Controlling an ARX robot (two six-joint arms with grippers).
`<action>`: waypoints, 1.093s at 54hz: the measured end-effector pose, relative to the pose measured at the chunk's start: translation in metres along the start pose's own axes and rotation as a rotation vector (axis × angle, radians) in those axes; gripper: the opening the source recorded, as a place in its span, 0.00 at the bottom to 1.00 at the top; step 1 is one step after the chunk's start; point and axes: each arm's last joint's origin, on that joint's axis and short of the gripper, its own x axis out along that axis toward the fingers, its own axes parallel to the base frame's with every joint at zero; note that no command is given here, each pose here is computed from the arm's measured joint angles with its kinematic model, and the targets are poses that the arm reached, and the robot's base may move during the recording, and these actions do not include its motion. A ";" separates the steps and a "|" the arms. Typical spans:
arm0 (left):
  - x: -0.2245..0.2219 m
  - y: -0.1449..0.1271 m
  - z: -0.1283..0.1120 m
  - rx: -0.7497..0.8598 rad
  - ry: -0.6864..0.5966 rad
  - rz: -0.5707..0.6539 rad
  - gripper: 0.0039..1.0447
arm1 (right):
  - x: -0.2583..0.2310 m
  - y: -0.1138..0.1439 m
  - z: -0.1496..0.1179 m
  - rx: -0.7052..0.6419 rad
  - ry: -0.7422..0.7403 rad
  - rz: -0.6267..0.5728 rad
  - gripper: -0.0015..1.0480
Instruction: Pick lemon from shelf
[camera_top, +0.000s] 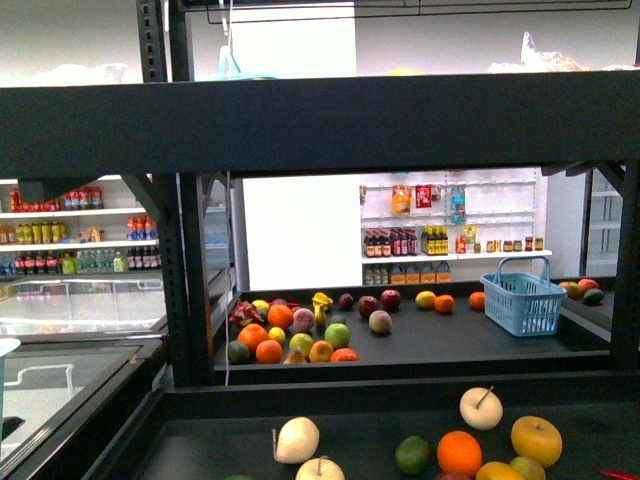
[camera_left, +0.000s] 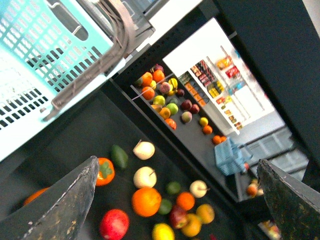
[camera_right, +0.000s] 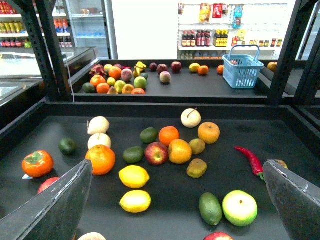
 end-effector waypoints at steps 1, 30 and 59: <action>0.006 0.001 0.008 -0.037 0.001 0.004 0.93 | 0.000 0.000 0.000 0.000 0.000 0.000 0.98; 0.124 0.036 0.093 -0.406 0.060 0.133 0.93 | 0.000 0.000 0.000 0.000 0.000 0.000 0.98; 0.180 0.045 0.125 -0.430 0.061 0.100 0.93 | 0.000 0.000 0.000 0.000 0.000 0.000 0.98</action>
